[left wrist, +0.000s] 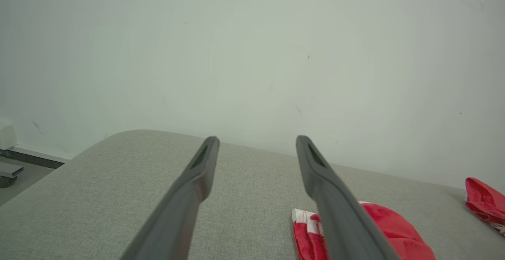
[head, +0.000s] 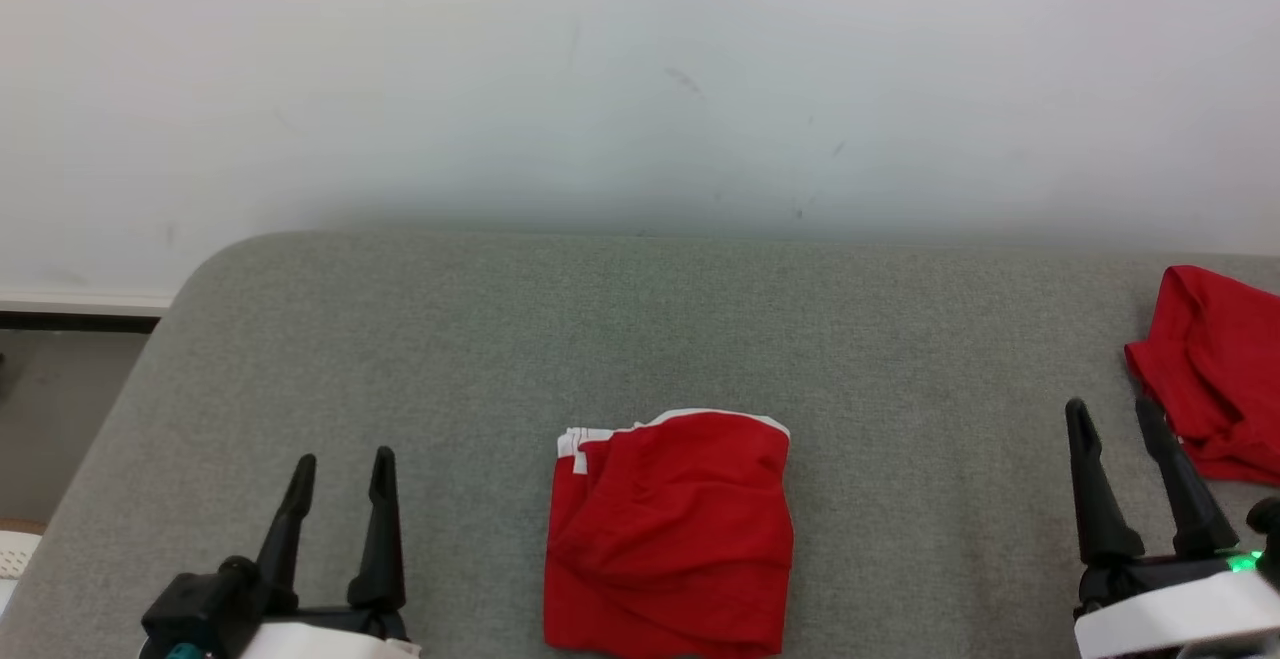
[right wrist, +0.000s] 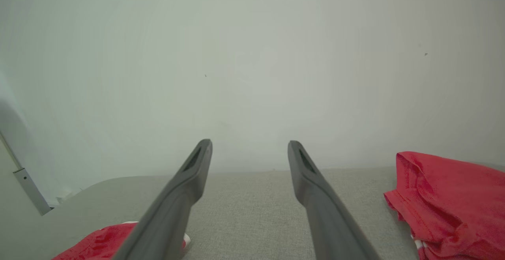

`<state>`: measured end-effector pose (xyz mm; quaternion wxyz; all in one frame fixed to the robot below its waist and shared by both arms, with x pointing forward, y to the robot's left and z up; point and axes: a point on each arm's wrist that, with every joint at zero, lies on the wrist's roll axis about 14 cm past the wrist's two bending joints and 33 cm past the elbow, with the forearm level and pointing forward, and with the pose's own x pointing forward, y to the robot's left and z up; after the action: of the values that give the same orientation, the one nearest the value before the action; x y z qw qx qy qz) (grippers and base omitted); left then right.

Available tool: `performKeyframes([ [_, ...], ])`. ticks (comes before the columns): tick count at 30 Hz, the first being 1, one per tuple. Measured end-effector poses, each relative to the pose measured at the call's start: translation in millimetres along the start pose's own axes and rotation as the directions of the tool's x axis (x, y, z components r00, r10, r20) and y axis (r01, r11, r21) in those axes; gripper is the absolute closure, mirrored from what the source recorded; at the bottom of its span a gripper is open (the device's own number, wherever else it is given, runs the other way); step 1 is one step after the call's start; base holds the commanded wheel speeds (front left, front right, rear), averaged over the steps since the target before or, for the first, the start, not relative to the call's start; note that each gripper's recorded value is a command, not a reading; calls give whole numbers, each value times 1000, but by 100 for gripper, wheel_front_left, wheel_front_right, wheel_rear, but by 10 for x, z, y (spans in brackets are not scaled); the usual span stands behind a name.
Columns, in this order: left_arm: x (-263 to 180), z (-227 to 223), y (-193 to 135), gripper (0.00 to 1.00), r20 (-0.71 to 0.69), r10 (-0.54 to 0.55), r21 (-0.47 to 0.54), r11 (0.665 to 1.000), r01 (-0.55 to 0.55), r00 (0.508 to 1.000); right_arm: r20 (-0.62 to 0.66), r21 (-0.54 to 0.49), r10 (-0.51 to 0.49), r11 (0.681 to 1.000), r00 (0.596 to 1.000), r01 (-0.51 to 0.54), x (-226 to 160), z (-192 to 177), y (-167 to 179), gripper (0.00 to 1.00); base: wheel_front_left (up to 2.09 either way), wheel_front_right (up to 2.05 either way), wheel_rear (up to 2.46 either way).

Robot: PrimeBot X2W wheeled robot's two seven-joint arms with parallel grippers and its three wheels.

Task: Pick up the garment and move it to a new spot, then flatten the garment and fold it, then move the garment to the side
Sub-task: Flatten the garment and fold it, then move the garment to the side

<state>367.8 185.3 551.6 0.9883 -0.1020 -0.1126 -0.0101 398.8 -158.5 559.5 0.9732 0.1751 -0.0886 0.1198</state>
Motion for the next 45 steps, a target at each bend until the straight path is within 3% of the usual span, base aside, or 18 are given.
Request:
performKeyframes([
  [7, -19, -5, 34, 0, -3, 6, 9, 1000, -6, 1000, -68, -27, -48, 999, 997, 47, -169, -304, 41, 0, 0, 0, 0],
  [13, -82, -11, 82, 0, -9, 20, 11, 1000, -20, 1000, -102, -65, -18, 998, 995, 11, -105, -418, 182, 0, 0, 0, 0],
  [21, -196, -3, 178, 0, -12, 56, 0, 998, -56, 998, -278, 4, 89, 996, 956, -91, 45, -834, 606, 0, 0, 0, 0],
  [29, -339, 52, 351, 0, -2, 118, 3, 993, -118, 993, -494, 75, 177, 984, 851, -162, 79, -1358, 937, 0, 0, 0, 0],
  [37, -472, 99, 511, 0, 6, 171, 15, 985, -171, 985, -632, 153, 155, 986, 760, -73, 31, -1719, 910, 0, 0, 0, 0],
  [39, -503, 107, 551, 0, 7, 183, 19, 983, -183, 983, -675, 169, 150, 985, 722, -47, 12, -1814, 899, 0, 0, 0, 0],
  [40, -524, 114, 580, 0, 8, 192, 22, 981, -193, 981, -716, 188, 161, 982, 680, -35, -41, -1913, 931, 0, 0, 0, 0],
  [45, -558, 100, 625, 0, 1, 207, 28, 978, -207, 978, -756, 249, 192, 968, 626, 3, -75, -2040, 1018, 0, 0, 0, 0],
])
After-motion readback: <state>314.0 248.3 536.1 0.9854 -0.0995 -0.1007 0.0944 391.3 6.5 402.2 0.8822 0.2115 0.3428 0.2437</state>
